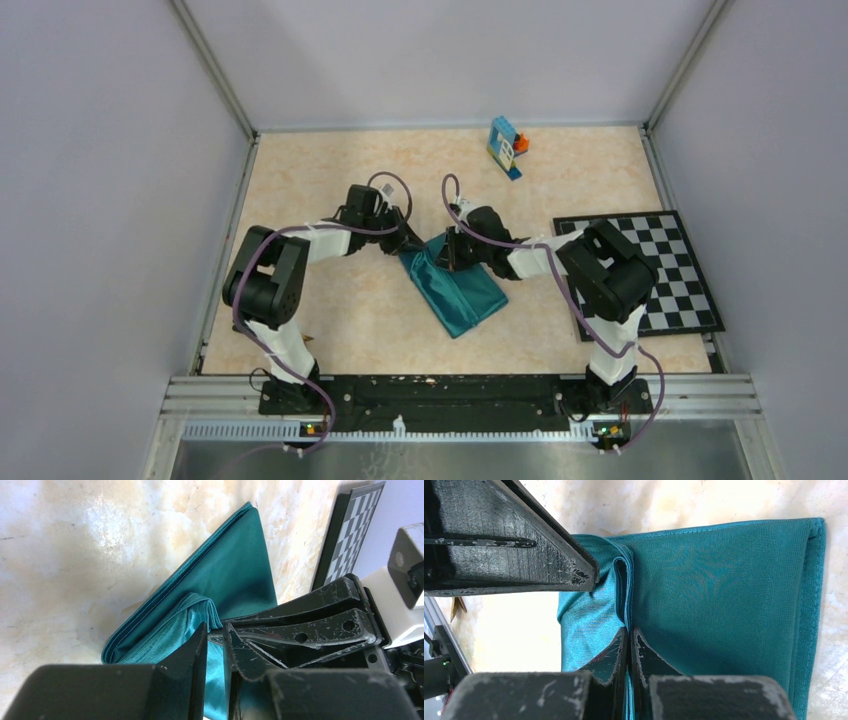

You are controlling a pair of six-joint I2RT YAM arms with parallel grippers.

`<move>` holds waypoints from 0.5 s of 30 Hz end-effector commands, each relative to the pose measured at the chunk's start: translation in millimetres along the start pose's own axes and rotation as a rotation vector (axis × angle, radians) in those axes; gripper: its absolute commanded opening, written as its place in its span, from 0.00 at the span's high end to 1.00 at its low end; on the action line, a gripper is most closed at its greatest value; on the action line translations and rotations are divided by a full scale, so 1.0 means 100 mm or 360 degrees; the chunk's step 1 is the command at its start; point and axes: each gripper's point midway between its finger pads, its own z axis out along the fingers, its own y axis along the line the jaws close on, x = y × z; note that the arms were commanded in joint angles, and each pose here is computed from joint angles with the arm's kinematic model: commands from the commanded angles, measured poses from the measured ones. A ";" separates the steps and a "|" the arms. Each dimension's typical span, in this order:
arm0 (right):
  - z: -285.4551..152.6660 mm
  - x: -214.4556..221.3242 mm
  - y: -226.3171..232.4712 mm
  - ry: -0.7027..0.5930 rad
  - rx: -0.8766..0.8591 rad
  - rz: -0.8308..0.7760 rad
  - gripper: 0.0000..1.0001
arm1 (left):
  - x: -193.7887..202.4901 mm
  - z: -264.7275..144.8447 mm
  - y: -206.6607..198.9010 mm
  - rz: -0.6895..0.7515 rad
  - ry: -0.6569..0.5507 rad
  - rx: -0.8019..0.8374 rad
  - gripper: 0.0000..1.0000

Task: Fold the napkin into a case and place the utensils inside
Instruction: Fold the lower triangle-folded napkin at the center of the board.

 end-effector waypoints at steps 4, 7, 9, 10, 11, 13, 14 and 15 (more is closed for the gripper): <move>0.04 -0.16 0.00 -0.0061 -0.0006 -0.0042 1.00 | -0.07 0.05 -0.09 0.0061 -0.0017 0.0109 0.83; 0.04 -0.16 0.00 -0.0060 -0.0007 -0.0043 1.00 | -0.08 0.10 -0.04 0.0056 -0.0013 0.0089 0.85; 0.04 -0.16 0.00 -0.0059 -0.0008 -0.0043 1.00 | -0.08 0.15 0.03 0.0051 -0.0012 0.0066 0.87; 0.04 -0.17 0.01 -0.0058 -0.0008 -0.0042 1.00 | -0.08 0.18 0.05 0.0050 -0.0008 0.0058 0.87; 0.03 -0.19 0.01 -0.0057 -0.0005 -0.0045 1.00 | -0.08 0.20 0.10 0.0051 -0.0005 0.0041 0.89; -0.01 -0.20 0.00 -0.0043 0.0042 -0.0048 0.97 | -0.07 0.25 0.20 0.0047 0.0002 -0.0003 0.91; -0.06 -0.24 -0.01 -0.0043 0.0076 -0.0052 0.88 | -0.06 0.27 0.25 0.0040 0.0010 -0.0019 0.93; -0.12 -0.27 -0.01 -0.0036 0.0116 -0.0059 0.78 | -0.05 0.28 0.29 0.0031 0.0019 -0.0027 0.94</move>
